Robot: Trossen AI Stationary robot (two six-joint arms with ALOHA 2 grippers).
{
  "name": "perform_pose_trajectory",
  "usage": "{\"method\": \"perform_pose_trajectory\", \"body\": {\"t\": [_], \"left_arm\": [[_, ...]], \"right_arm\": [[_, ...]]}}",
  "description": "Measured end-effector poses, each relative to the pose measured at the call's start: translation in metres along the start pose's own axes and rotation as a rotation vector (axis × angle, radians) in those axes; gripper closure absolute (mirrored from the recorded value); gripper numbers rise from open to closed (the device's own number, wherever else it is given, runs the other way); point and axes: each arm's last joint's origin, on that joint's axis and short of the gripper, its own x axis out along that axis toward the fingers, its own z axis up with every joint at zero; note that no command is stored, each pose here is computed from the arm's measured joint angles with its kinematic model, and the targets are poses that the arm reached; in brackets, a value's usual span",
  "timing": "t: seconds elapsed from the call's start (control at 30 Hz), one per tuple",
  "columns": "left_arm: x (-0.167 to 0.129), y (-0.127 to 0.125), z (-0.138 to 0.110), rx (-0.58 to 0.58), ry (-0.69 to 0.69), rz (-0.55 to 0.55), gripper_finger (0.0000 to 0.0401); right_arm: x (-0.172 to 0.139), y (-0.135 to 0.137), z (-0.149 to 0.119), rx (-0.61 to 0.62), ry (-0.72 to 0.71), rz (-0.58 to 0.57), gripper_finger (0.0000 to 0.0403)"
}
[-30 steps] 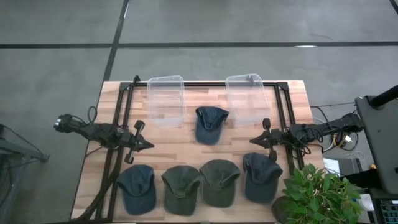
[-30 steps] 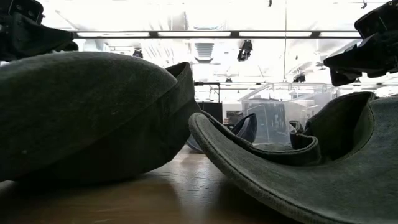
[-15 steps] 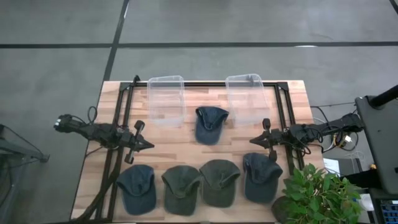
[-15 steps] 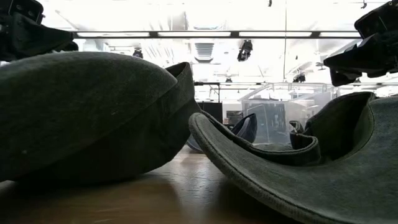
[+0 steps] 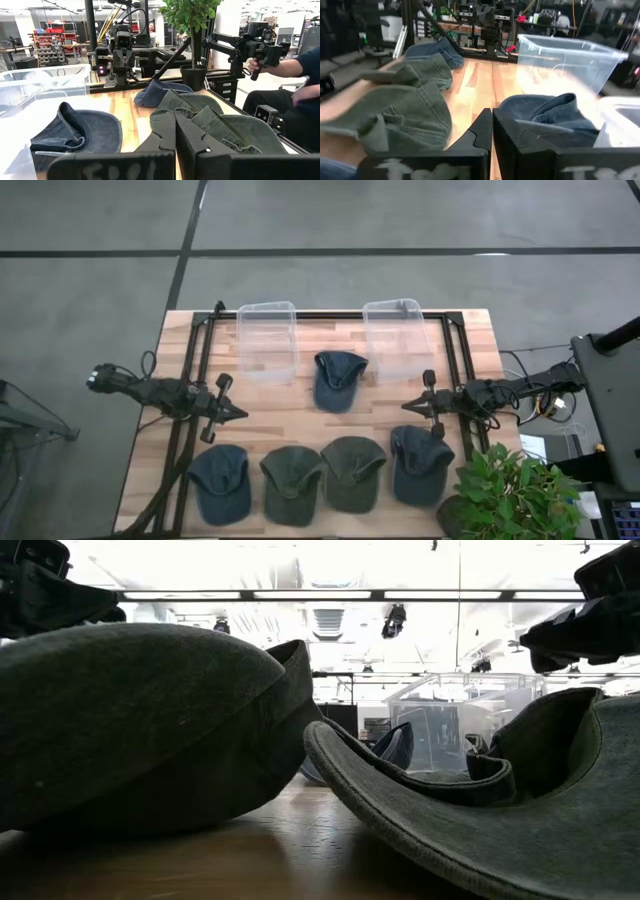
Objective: Pick & Place hat
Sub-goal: Put the top blue cap into the right transparent bin
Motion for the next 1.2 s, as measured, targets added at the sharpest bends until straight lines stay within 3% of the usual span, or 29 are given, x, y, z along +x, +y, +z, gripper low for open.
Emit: {"method": "perform_pose_trajectory", "body": {"t": [0.17, 0.37, 0.47, 0.67, 0.87, 1.2], "left_arm": [[0.0, 0.0, 0.0, 0.0, 0.0, 0.0, 0.0401], [0.0, 0.0, 0.0, 0.0, 0.0, 0.0, 0.0401], [0.0, 0.0, 0.0, 0.0, 0.0, 0.0, 0.0401], [0.0, 0.0, 0.0, 0.0, 0.0, 0.0, 0.0401], [0.0, 0.0, 0.0, 0.0, 0.0, 0.0, 0.0401], [0.0, 0.0, 0.0, 0.0, 0.0, 0.0, 0.0401]], "right_arm": [[-0.001, -0.001, 0.011, 0.305, -0.108, 0.009, 0.0394], [-0.003, -0.001, 0.023, 0.415, -0.241, 0.036, 0.0394], [-0.004, -0.002, 0.027, 0.526, -0.28, 0.057, 0.0394], [0.0, -0.001, 0.024, 0.658, -0.235, 0.059, 0.0386], [0.011, 0.001, 0.014, 0.76, -0.132, 0.008, 0.0334], [0.033, 0.004, 0.032, 0.895, -0.188, 0.023, 0.0207]]}}
